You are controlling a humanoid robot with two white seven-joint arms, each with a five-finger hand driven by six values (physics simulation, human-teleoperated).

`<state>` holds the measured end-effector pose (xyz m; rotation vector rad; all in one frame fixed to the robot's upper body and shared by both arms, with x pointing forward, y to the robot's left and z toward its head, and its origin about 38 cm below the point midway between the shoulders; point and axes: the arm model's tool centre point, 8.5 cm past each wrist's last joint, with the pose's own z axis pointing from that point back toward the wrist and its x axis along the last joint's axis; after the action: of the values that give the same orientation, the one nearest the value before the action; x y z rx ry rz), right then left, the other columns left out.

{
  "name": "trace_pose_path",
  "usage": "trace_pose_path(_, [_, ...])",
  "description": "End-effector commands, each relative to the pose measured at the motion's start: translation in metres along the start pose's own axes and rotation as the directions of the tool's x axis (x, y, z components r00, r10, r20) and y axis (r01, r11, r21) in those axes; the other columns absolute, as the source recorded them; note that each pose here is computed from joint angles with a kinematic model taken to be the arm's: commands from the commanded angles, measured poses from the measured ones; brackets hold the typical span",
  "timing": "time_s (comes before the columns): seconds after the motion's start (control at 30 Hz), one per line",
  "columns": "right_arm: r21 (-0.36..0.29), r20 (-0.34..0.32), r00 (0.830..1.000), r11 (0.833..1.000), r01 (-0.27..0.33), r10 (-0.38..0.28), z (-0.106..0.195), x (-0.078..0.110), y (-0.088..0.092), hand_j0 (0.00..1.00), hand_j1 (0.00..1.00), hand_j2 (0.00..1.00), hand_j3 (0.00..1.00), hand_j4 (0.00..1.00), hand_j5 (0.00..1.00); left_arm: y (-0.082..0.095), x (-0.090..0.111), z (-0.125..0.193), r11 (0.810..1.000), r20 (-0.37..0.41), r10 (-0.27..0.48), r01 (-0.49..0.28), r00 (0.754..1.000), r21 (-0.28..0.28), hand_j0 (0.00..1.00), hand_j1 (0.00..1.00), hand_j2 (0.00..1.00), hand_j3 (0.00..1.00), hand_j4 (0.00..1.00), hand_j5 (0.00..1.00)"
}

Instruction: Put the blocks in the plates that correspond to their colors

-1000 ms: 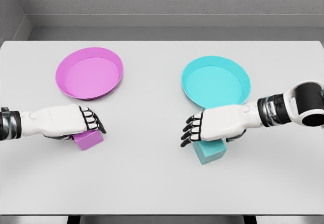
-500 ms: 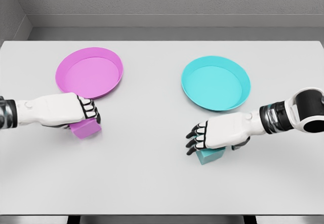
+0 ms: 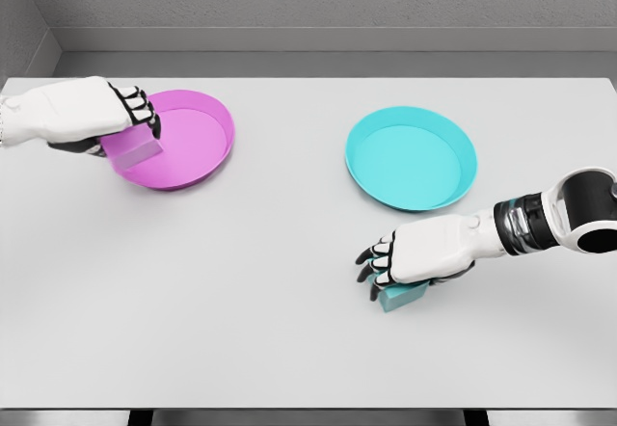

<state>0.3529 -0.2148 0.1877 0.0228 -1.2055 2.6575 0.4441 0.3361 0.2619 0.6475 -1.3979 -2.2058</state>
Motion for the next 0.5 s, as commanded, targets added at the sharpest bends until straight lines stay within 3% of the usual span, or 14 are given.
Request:
trace_pose_path(0.0, [0.008,-0.004,1.0,1.0,-0.007,0.007,0.001,-0.001,0.001,0.76,0.76,0.76,0.76,0.76,0.76,-0.02,-0.013,-0.024,0.996,-0.028,0.08,-0.081,0.996,-0.032,0.25,0.25,0.25,0.25,0.25,0.25])
trace_pose_path(0.13, [0.002,-0.008,1.0,1.0,-0.011,0.011,0.002,-0.002,-0.002,0.76,0.76,0.76,0.76,0.76,0.76,-0.024,-0.01,-0.057,0.991,-0.008,0.117,-0.117,0.993,-0.066,0.25,0.25,0.25,0.25,0.25,0.25])
trace_pose_path(0.27, [0.002,-0.01,1.0,1.0,-0.014,0.014,0.003,-0.002,-0.003,0.69,0.69,0.69,0.69,0.69,0.69,-0.034,-0.01,-0.076,0.985,-0.012,0.143,-0.144,0.99,-0.097,0.25,0.25,0.25,0.25,0.25,0.25])
trace_pose_path(0.4, [0.0,-0.012,1.0,1.0,-0.015,0.015,0.003,-0.003,-0.004,0.66,0.66,0.66,0.66,0.66,0.66,-0.033,-0.015,-0.077,0.984,-0.025,0.15,-0.152,0.988,-0.097,0.26,0.26,0.26,0.26,0.26,0.26])
trace_pose_path(0.47, [-0.024,-0.034,0.999,0.999,-0.028,0.027,0.011,-0.007,-0.013,0.66,0.66,0.66,0.66,0.66,0.66,-0.033,-0.015,-0.078,0.983,-0.025,0.152,-0.154,0.988,-0.096,0.28,0.28,0.28,0.28,0.28,0.28])
